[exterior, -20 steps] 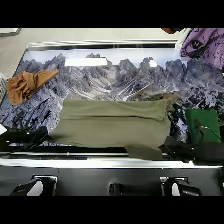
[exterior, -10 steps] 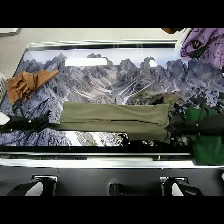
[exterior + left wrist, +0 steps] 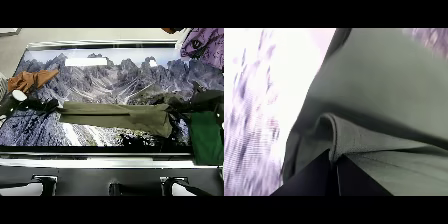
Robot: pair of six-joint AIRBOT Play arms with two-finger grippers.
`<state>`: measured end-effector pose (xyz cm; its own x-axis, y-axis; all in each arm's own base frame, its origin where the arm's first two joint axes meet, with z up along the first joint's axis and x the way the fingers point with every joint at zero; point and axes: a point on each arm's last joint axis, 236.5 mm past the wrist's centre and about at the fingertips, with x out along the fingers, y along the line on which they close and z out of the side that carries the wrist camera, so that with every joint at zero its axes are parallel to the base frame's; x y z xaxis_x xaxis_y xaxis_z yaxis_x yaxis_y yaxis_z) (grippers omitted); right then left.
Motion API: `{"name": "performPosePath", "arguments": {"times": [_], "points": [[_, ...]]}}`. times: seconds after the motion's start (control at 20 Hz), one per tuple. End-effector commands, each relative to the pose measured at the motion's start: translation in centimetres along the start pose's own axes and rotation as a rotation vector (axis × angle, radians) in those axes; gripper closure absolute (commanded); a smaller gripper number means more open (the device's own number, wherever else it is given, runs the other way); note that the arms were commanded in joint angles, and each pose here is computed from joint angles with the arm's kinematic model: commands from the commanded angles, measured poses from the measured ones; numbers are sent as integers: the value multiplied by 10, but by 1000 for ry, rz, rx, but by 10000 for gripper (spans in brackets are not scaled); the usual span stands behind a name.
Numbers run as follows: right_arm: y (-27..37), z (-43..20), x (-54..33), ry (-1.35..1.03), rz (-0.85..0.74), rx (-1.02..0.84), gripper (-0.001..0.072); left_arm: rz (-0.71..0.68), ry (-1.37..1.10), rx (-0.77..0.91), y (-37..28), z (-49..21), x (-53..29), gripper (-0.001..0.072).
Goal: Fold the clothes and pants, and hang the long-sleeved shirts on hangers.
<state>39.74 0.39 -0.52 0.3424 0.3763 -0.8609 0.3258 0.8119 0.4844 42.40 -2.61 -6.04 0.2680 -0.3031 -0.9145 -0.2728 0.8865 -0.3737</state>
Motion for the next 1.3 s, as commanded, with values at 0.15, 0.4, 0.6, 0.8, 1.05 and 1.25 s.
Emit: {"name": "performPosePath", "arguments": {"times": [0.15, 0.4, 0.6, 0.8, 1.05, 1.25], "points": [[-7, 43, 42, -40, -12, -29, 687, 3, 37, 40, -12, 25, 44, 693], [-13, 28, 72, 20, -78, -19, 686, 7, 81, 41, -13, 15, 63, 686], [-10, 33, 51, 44, -65, 61, 378, 3, 74, 49, -18, 27, 46, 191], [-36, 54, -16, 50, -50, 55, 165, 71, 21, 77, -9, 56, -18, 87], [-70, 30, -17, 158, 110, 112, 96, 135, -112, 114, -9, 72, -81, 86], [-72, 13, 17, 240, 199, 129, 31, 131, -129, 122, -14, 71, -92, 86]]}}
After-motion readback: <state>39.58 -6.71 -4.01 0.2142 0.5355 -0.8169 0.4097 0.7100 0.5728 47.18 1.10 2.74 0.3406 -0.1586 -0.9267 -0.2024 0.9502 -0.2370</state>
